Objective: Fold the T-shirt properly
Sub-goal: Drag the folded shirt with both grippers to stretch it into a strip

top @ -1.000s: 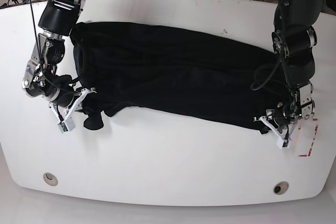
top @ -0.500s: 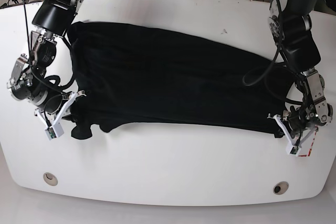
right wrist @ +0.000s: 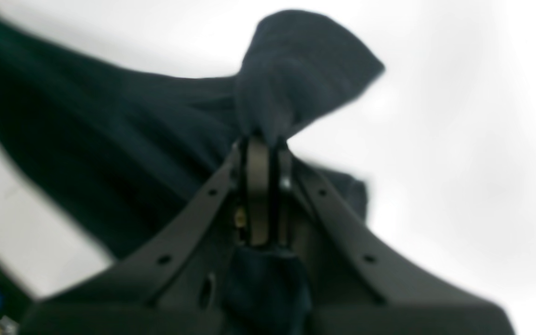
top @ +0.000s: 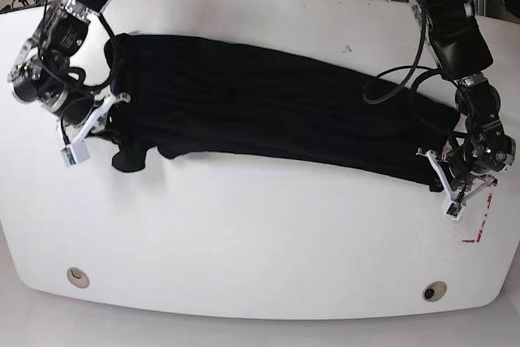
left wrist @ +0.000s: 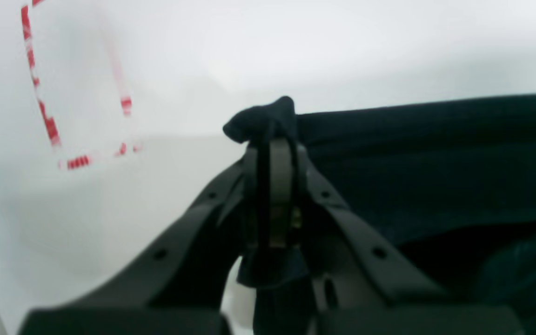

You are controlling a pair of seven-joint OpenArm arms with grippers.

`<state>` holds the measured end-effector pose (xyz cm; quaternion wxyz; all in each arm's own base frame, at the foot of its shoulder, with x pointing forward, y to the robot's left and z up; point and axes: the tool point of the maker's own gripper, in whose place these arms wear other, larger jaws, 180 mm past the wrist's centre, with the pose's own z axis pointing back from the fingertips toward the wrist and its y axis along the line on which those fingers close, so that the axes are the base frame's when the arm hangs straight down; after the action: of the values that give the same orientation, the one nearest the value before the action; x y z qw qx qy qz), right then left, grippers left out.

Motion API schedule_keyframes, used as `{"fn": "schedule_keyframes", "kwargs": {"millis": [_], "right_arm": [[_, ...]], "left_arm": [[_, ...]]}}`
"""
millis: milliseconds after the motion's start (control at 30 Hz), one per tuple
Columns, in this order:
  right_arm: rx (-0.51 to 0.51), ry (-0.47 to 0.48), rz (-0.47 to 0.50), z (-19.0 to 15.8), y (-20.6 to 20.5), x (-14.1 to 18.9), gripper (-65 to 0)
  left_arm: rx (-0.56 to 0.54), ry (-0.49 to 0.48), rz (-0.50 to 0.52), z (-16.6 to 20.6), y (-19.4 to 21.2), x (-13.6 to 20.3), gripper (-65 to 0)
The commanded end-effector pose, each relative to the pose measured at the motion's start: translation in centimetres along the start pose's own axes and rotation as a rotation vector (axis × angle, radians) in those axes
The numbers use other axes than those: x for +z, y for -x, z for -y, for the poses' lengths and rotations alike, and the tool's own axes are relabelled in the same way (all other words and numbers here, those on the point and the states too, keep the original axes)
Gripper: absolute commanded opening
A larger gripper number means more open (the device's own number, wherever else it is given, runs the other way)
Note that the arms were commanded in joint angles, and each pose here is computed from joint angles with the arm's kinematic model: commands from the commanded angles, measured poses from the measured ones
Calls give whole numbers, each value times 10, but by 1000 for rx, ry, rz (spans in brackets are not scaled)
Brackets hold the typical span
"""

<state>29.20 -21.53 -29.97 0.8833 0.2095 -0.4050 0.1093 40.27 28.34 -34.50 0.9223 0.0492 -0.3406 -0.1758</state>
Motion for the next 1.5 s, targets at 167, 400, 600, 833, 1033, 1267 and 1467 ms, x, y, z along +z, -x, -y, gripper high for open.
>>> {"fn": "schedule_keyframes", "kwargs": {"millis": [167,400,600,833,1033,1267,1467], "right_arm": [[-16,-43,66,-30,15,32,-650],[-94,-96,37,-52,48,39,-642],[-135,-112,24,-57,59,36,-637],[-201,-120,-8,-52,77,28,-623],[-213,-85,-115,-48,105,27,-379],[-202,-68,-144,-49,113,32,-71],[-112,-55,-49,-57,79,47,-111]], "left_arm": [[-12,-53,18,-18,-5,10,-650],[-24,-60,-26,-21,14,11,-650],[-27,-61,-35,-21,17,11,-650],[-30,-48,-72,-14,36,8,-650],[-33,-46,-92,-13,46,8,-554],[-42,-61,-134,-22,59,13,-289],[-60,-102,-113,-31,44,25,-260]]}}
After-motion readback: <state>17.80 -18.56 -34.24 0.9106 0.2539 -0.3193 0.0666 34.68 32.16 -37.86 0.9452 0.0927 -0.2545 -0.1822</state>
